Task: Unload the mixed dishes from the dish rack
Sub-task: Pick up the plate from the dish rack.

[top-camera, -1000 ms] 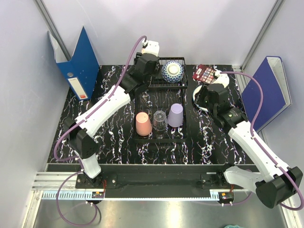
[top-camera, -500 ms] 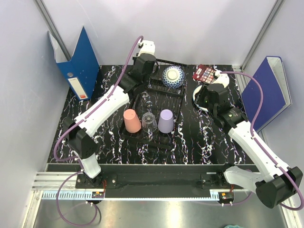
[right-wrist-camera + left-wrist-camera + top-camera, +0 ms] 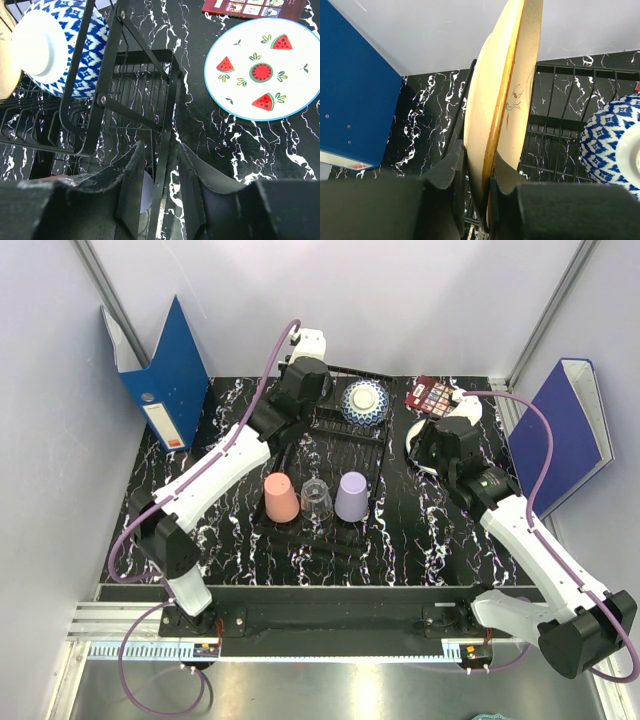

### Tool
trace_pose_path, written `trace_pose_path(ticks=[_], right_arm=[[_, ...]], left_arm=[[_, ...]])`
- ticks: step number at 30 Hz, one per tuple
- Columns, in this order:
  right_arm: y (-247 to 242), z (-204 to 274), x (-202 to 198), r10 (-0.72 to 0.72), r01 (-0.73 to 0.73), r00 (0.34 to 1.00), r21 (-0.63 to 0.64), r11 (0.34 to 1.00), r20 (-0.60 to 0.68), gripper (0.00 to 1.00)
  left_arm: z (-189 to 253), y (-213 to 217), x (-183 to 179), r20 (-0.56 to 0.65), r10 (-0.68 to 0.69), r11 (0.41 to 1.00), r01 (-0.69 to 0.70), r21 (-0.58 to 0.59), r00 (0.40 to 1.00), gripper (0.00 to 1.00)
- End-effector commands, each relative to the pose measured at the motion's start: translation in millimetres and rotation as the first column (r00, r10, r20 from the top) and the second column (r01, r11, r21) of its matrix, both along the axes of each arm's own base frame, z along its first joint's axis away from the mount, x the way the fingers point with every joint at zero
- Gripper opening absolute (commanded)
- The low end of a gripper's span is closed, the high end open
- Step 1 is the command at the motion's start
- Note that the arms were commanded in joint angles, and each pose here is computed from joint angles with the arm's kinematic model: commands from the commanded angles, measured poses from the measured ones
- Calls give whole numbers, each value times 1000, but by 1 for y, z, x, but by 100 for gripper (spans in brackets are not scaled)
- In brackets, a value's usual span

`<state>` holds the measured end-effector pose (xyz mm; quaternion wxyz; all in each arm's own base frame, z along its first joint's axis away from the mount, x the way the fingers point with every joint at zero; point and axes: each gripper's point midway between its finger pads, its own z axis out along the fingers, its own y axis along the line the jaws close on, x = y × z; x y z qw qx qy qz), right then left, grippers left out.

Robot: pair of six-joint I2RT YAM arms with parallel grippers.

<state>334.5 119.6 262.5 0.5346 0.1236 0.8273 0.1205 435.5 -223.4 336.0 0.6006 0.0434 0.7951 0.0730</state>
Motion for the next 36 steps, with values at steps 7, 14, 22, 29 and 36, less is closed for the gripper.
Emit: trace_pose_path(ticks=[7,14,22,29,36], right_arm=[[-2,14,3,-23,23,998,7,1000,60,41],[-2,15,4,-25,24,998,8,1000,63,41],[-1,22,5,-21,20,997,16,1000,71,41],[10,33,4,12,-19,996,84,996,85,35],[40,85,-16,138,-203,962,279,939,237,41]], left_arm=[[112,19,-29,289,123,965,-46,-260,949,0],[138,27,-40,351,157,953,-49,-298,923,0],[198,45,-68,447,186,937,-22,-348,875,0],[220,42,-99,462,75,890,149,-430,884,0],[220,-2,-138,453,-260,730,481,-487,853,0]])
